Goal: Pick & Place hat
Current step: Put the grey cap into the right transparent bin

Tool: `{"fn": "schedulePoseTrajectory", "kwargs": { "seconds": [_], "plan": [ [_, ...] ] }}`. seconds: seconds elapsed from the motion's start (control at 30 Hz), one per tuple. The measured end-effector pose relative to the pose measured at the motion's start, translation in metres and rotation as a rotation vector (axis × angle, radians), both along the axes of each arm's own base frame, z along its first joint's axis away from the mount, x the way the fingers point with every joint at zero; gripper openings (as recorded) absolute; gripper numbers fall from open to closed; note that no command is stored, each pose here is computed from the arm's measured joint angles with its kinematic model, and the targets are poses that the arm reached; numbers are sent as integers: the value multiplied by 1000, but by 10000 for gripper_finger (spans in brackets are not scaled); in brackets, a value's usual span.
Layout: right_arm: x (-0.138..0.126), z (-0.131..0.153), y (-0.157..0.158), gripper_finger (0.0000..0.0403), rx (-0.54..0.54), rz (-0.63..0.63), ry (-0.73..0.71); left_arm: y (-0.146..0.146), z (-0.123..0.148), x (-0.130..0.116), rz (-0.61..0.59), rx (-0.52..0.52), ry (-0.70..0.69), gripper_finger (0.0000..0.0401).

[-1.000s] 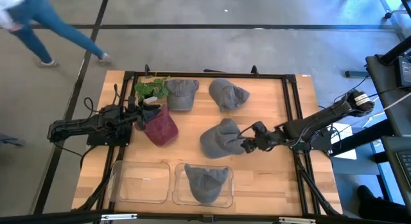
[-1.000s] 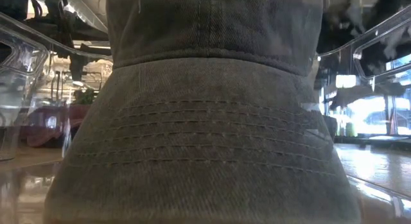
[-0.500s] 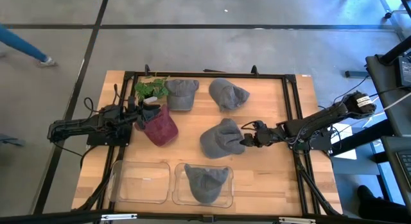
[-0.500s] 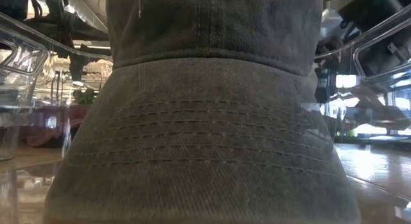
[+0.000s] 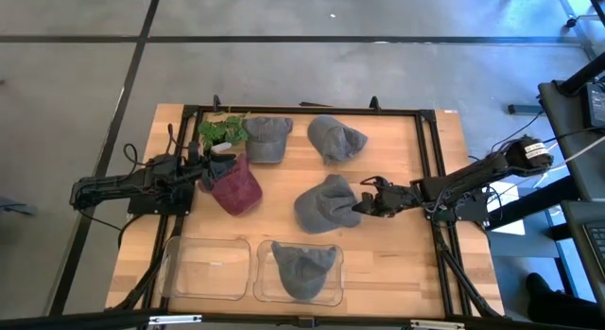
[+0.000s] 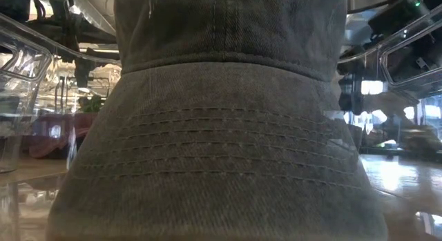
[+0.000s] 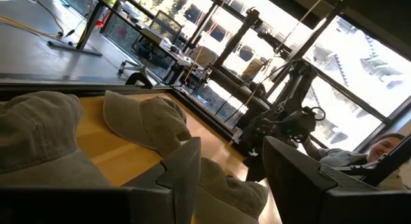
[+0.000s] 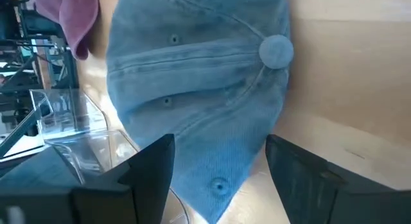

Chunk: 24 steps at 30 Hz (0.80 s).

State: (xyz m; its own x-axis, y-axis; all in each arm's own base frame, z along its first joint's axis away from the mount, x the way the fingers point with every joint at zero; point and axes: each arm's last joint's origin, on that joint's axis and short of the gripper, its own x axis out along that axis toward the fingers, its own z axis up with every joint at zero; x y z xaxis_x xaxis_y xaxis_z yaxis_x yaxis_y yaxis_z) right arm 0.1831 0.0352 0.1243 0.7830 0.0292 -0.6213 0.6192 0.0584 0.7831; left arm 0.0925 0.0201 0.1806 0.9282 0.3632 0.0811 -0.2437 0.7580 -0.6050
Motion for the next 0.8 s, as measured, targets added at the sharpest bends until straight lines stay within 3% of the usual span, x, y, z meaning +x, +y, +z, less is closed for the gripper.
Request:
{"fn": "schedulePoseTrajectory", "kwargs": {
  "seconds": [0.23, 0.43, 0.6, 0.8],
  "plan": [
    [11, -8, 1, 245, 8, -5, -40, 0, 0, 0, 0, 0, 0, 164],
    [18, -20, 3, 245, 74, 10, 13, 0, 0, 0, 1, 2, 1, 162],
    [29, -19, 4, 244, 21, -1, -50, 0, 0, 0, 4, 24, 10, 164],
    [37, -23, 4, 190, -5, -9, -32, 1, 0, 0, 21, 22, 14, 162]
  ]
}}
